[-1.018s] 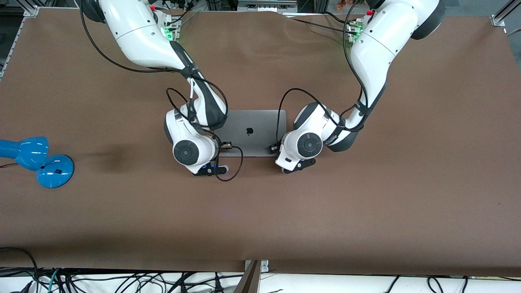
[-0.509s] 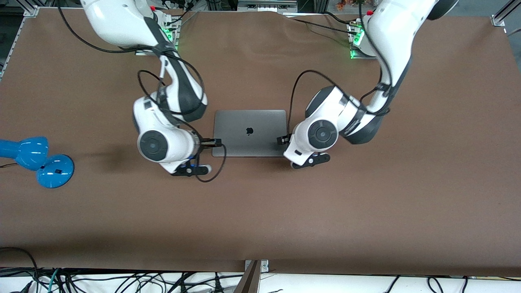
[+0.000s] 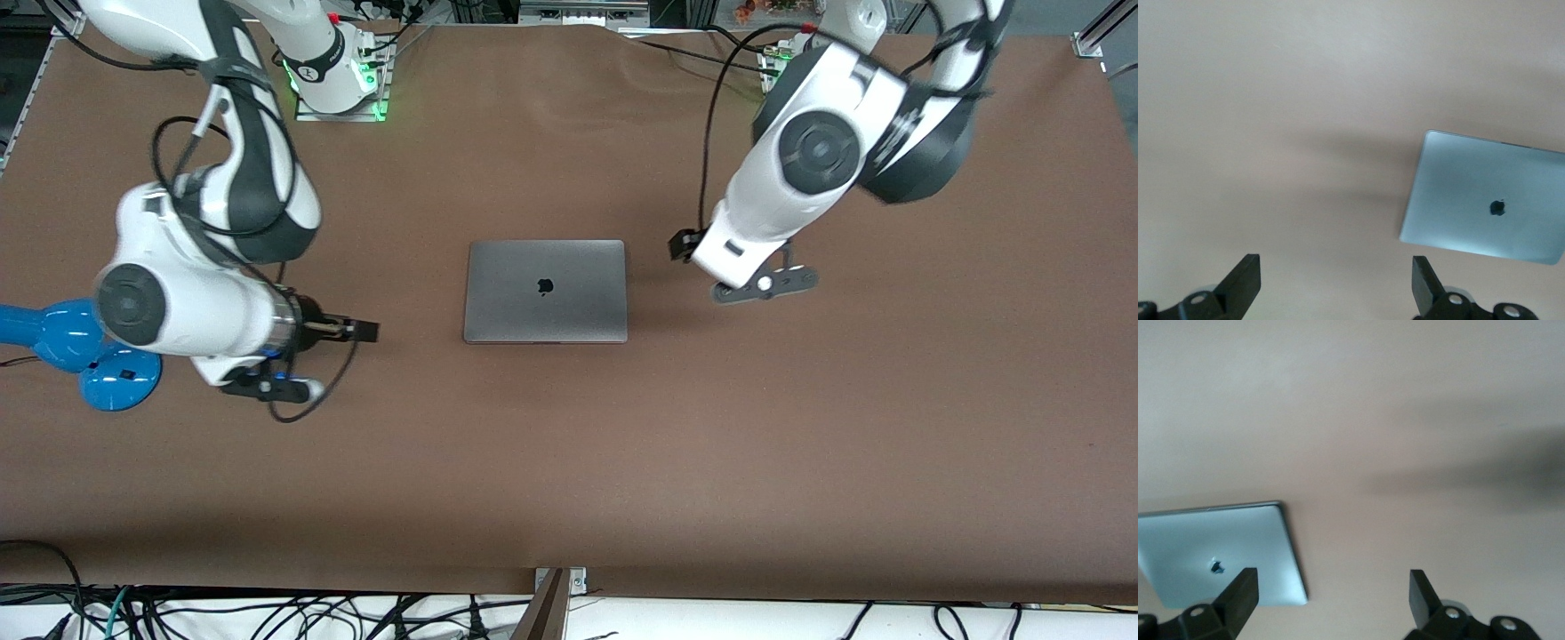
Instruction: Close laptop with both arms from behind
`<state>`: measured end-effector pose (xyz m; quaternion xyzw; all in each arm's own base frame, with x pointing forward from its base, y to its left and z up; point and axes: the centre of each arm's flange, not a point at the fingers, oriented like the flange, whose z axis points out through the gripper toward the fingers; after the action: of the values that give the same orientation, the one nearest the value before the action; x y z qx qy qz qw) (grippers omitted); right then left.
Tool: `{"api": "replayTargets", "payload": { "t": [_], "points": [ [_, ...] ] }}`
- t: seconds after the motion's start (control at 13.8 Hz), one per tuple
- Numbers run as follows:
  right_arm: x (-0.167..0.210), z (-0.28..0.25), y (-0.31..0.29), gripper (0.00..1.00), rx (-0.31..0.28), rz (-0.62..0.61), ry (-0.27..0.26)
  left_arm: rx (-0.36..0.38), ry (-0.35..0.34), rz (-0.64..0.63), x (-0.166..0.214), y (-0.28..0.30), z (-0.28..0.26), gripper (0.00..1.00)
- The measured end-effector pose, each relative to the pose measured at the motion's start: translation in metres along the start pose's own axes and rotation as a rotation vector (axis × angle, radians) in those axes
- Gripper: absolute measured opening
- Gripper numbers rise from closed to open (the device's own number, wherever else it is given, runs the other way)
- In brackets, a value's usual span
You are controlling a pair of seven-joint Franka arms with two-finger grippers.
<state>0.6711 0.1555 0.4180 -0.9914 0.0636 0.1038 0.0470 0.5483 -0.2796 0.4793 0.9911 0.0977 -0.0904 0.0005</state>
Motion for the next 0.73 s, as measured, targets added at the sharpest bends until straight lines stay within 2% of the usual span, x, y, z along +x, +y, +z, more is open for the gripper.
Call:
{"api": "replayTargets", "payload": {
  "t": [0.22, 0.36, 0.51, 0.73],
  "points": [
    [0.003, -0.028, 0.046, 1.0, -0.101, -0.106, 0.038, -0.008, 0.052, 0.03, -0.009, -0.065, -0.037, 1.0],
    [-0.002, -0.058, 0.061, 1.0, -0.157, -0.124, 0.087, -0.019, 0.076, 0.039, -0.014, -0.11, -0.054, 1.0],
    [-0.019, -0.104, 0.075, 1.0, -0.153, -0.113, 0.145, -0.032, 0.096, 0.053, -0.014, -0.155, -0.068, 1.0],
    [-0.066, -0.161, 0.108, 1.0, -0.155, -0.104, 0.185, -0.03, 0.111, 0.098, -0.001, -0.223, -0.077, 1.0]
  ]
}}
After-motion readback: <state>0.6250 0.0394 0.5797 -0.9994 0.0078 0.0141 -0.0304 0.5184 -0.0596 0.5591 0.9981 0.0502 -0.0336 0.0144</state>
